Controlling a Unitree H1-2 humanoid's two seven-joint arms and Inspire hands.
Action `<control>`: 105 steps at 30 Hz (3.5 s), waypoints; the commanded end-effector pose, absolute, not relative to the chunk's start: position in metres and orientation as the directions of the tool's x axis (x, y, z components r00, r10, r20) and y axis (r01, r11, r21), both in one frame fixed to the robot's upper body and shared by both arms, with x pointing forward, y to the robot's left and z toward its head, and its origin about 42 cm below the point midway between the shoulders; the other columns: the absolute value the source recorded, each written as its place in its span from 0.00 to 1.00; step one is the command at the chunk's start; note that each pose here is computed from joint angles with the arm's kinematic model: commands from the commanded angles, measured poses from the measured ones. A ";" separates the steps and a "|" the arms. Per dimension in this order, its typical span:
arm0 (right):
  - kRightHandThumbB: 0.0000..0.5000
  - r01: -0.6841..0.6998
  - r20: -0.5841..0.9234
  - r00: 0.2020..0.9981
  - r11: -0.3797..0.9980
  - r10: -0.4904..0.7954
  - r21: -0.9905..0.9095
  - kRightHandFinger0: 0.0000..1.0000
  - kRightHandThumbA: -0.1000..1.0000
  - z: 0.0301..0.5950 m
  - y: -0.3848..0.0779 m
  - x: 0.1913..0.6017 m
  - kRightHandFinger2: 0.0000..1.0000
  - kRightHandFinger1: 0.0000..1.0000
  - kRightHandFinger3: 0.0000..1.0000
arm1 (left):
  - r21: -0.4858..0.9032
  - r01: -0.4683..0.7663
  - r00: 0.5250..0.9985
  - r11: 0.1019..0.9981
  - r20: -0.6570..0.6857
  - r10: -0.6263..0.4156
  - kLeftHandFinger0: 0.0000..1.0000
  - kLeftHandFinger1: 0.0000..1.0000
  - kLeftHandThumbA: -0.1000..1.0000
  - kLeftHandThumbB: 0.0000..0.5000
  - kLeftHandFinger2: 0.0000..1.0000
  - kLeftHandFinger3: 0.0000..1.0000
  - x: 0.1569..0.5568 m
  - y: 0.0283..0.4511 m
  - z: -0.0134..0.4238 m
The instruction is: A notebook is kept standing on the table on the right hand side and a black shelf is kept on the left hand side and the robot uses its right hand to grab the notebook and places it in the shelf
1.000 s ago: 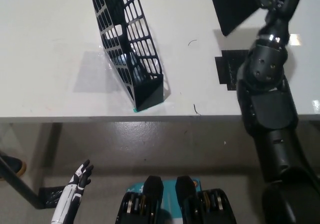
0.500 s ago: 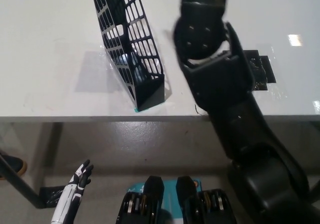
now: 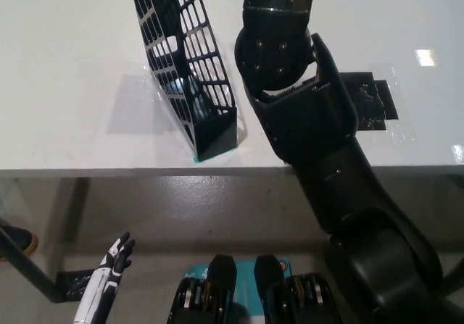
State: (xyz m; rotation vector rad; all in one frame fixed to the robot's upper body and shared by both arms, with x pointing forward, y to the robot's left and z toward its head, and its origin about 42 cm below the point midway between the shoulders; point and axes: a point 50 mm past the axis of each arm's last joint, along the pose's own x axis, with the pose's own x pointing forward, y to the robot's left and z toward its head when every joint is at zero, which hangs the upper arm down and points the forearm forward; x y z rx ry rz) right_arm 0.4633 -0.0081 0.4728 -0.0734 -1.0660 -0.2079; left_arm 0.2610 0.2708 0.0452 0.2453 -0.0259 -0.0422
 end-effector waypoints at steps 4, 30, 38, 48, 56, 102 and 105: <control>0.19 0.179 0.886 0.436 0.980 -0.160 0.089 0.00 0.00 0.482 0.006 0.461 0.60 0.04 0.76 | 0.262 0.054 0.995 0.963 0.069 -0.075 1.00 1.00 1.00 0.38 1.00 1.00 0.264 0.274 0.054; 0.17 0.201 0.836 0.524 0.978 -0.161 0.062 0.00 0.00 0.440 0.029 0.474 0.55 0.00 0.68 | 0.272 0.094 0.992 0.958 0.053 -0.113 1.00 1.00 1.00 0.42 1.00 1.00 0.263 0.273 0.056; 0.15 0.209 0.811 0.568 0.978 -0.141 0.023 0.00 0.00 0.415 0.030 0.488 0.58 0.00 0.68 | 0.295 0.096 0.991 0.951 0.061 -0.119 1.00 1.00 1.00 0.37 1.00 1.00 0.263 0.274 0.056; 0.25 0.220 0.724 0.677 0.975 -0.131 -0.029 0.00 0.00 0.368 0.037 0.503 0.56 0.00 0.70 | 0.303 0.106 0.991 0.947 0.043 -0.125 1.00 1.00 1.00 0.50 1.00 1.00 0.264 0.272 0.055; 0.27 0.193 0.671 0.732 0.980 -0.119 -0.037 0.00 0.00 0.356 0.042 0.507 0.50 0.00 0.58 | 0.289 0.114 0.990 0.950 0.048 -0.133 1.00 1.00 1.00 0.50 1.00 1.00 0.269 0.270 0.058; 0.67 0.154 0.932 0.357 0.979 0.070 -0.132 1.00 1.00 0.362 -0.177 0.319 1.00 1.00 1.00 | 0.338 0.129 0.981 0.932 0.096 -0.170 1.00 1.00 1.00 0.40 1.00 1.00 0.292 0.265 0.073; 0.71 0.121 0.904 0.422 0.983 0.073 -0.136 1.00 1.00 0.323 -0.180 0.294 1.00 1.00 1.00 | 0.323 0.122 0.981 0.938 0.101 -0.163 1.00 1.00 1.00 0.40 1.00 1.00 0.292 0.265 0.073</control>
